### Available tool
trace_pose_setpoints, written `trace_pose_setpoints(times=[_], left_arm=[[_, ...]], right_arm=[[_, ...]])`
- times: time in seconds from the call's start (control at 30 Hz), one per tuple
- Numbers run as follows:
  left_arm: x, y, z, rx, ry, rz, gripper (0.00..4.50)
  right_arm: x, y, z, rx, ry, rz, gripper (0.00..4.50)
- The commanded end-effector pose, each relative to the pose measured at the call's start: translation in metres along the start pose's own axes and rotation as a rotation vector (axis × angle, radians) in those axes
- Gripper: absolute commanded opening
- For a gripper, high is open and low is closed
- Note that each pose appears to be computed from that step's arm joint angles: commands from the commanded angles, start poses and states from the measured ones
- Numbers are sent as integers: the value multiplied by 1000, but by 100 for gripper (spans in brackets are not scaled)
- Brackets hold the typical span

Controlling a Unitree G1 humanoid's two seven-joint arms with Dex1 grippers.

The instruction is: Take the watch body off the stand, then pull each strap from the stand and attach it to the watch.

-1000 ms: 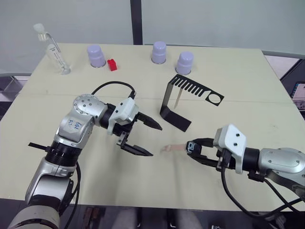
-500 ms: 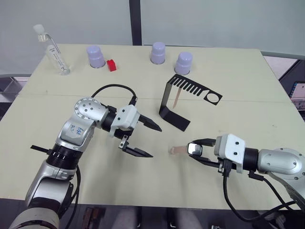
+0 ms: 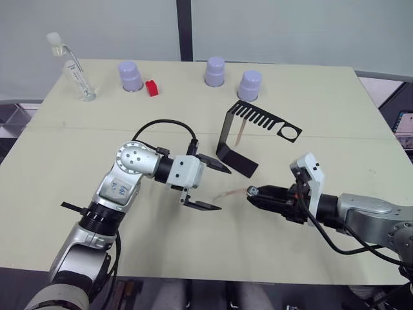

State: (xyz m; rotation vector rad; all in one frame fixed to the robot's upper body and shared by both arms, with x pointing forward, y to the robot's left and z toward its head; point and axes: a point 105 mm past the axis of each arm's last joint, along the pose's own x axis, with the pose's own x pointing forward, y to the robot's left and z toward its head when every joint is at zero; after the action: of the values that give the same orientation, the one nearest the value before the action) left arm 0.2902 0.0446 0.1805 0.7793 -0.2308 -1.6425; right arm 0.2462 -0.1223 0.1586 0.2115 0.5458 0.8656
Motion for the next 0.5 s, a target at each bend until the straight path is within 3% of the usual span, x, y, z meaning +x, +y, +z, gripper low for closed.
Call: trace_pose_setpoints(times=[0.03, 0.1, 0.2, 0.5], left_arm=[[10, 5, 6, 17, -20, 39, 448], [13, 5, 4, 11, -20, 50, 448], [18, 5, -2, -12, 0, 58, 331], [29, 6, -6, -46, 3, 97, 331]], right_arm=[[0, 13, 9, 103, -11, 27, 158], [2, 15, 11, 128, -8, 19, 158], [2, 15, 13, 158, -6, 7, 158], [2, 13, 17, 203, -24, -15, 158]])
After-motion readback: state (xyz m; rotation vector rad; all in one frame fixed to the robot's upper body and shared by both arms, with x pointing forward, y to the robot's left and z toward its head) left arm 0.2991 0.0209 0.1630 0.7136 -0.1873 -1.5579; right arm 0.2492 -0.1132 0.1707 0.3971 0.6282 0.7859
